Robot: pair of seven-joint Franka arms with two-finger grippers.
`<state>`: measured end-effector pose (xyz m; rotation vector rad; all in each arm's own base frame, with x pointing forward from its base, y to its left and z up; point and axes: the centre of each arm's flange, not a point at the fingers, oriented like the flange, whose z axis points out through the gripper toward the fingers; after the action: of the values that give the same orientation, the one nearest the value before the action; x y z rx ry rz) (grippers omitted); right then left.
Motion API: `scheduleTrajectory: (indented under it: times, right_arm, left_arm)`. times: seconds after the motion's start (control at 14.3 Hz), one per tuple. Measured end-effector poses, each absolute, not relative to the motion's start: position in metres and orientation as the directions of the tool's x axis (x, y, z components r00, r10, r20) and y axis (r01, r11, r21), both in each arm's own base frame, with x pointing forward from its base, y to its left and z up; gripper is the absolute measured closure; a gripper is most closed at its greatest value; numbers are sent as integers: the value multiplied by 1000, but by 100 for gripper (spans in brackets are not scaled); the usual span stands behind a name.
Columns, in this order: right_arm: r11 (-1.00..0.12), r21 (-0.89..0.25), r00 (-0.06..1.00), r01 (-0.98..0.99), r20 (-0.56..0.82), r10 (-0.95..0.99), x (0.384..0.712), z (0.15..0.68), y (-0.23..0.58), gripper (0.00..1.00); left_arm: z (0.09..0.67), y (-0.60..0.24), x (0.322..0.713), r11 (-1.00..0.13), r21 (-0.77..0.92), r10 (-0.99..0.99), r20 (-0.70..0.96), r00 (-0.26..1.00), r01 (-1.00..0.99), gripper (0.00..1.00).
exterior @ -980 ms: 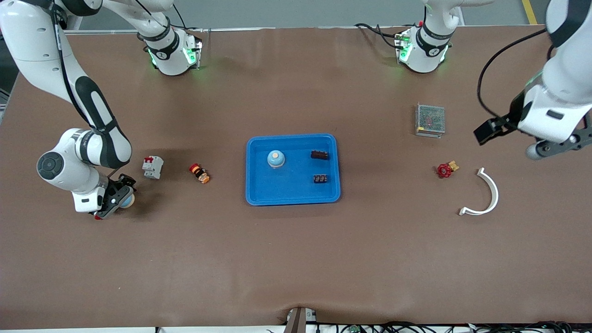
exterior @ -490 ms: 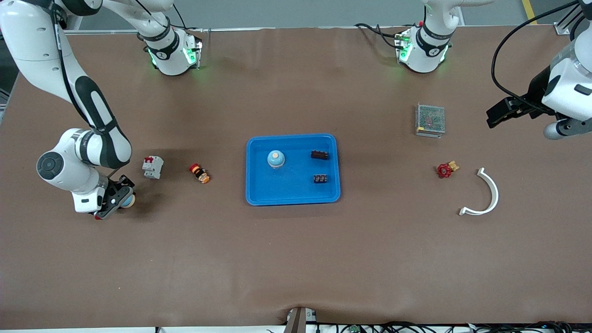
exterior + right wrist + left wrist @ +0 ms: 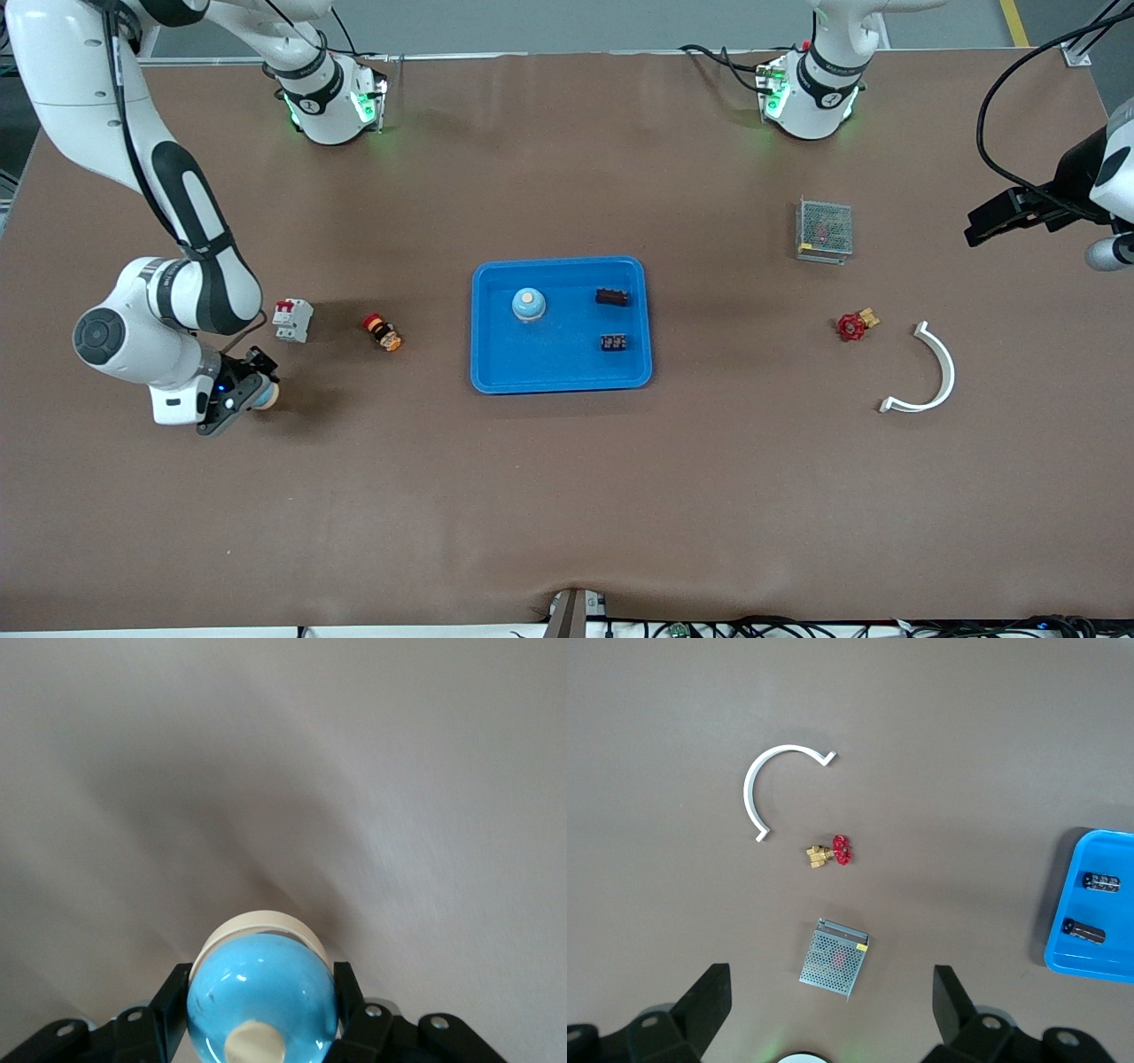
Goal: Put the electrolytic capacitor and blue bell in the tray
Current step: 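Carry the second blue bell over the tray with the right gripper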
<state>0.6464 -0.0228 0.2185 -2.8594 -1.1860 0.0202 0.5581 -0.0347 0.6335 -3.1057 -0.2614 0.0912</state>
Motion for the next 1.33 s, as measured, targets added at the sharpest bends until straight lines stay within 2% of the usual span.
scheduleTrajectory:
  times: [0.21,0.42,0.84,1.12,1.33]
  right_arm:
    - [-780,-55,781,623,2,624,660,247,51,32]
    - [-864,-49,865,502,13,502,659,265,132,32]
    - [-981,-57,983,185,12,184,625,278,269,32]
    - [-998,-63,1000,19,8,19,602,280,328,32]
    - [-998,-62,999,-32,3,-32,589,264,363,32]
  left_arm:
    - [637,-40,555,-991,-26,135,-53,989,134,0]
    - [629,-41,555,-995,-27,93,-69,993,91,0]
    - [632,-48,552,-999,-12,46,-68,997,45,0]
    - [632,-48,552,-999,-12,44,-68,997,44,0]
    - [633,-47,552,-999,-12,45,-63,997,44,0]
